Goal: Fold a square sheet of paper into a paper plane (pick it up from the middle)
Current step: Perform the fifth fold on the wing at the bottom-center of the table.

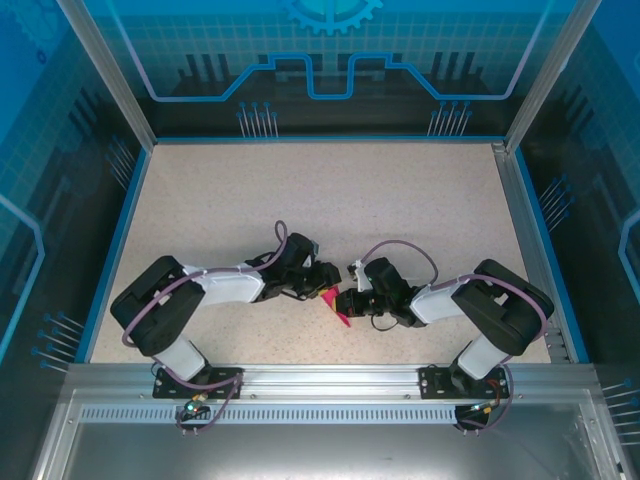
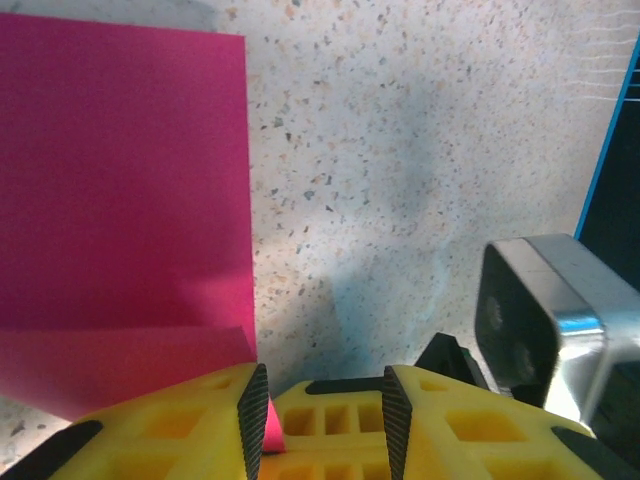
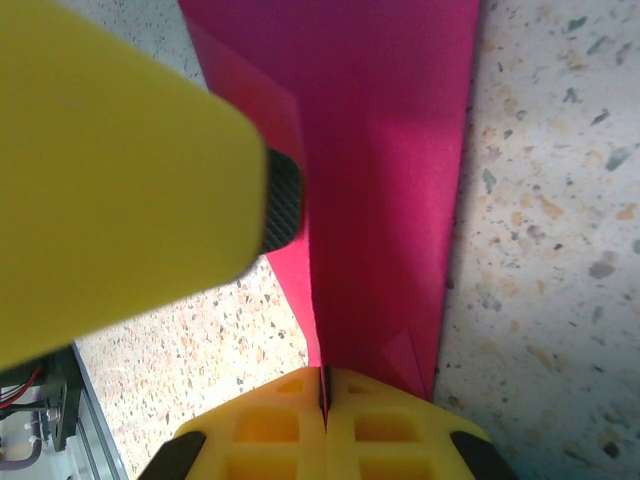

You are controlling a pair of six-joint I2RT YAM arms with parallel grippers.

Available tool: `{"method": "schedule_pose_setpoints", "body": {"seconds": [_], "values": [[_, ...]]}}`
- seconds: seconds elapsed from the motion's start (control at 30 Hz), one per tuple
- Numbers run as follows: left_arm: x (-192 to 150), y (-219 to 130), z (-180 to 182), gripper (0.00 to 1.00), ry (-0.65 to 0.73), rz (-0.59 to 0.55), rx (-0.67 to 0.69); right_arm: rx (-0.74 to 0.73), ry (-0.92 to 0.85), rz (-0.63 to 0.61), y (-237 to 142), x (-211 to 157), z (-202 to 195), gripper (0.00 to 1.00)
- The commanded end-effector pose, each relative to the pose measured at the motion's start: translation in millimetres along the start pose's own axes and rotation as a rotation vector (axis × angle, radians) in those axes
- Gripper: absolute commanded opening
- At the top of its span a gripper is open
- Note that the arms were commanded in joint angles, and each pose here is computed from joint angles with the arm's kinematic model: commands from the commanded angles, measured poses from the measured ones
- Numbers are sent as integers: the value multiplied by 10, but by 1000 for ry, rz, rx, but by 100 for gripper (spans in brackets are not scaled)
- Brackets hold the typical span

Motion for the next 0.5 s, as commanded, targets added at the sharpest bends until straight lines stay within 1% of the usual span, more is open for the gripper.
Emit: {"method": "schedule_pose_setpoints", "body": {"seconds": [0.0, 0.13, 0.3, 0.47], "values": [[4, 53, 24, 39, 25, -2, 12, -129, 64, 66, 25, -190, -265, 4], [10, 105, 118, 39, 29, -11, 40, -125, 67, 62, -4, -176, -222, 9], [9, 159, 194, 39, 37, -9, 72, -110, 61, 60, -73, -160, -135, 13], [0, 171, 235, 39, 39, 0, 89, -116, 62, 54, -169, -150, -82, 14]]}}
Point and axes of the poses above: each hand's point on the last joint's axis, 136 mm out from that joint toward the fingers, its own y axis out along the fingers, its own z axis along the line the jaws close on, x = y × z, the point moved 6 cm from there along -y, back along the fingers
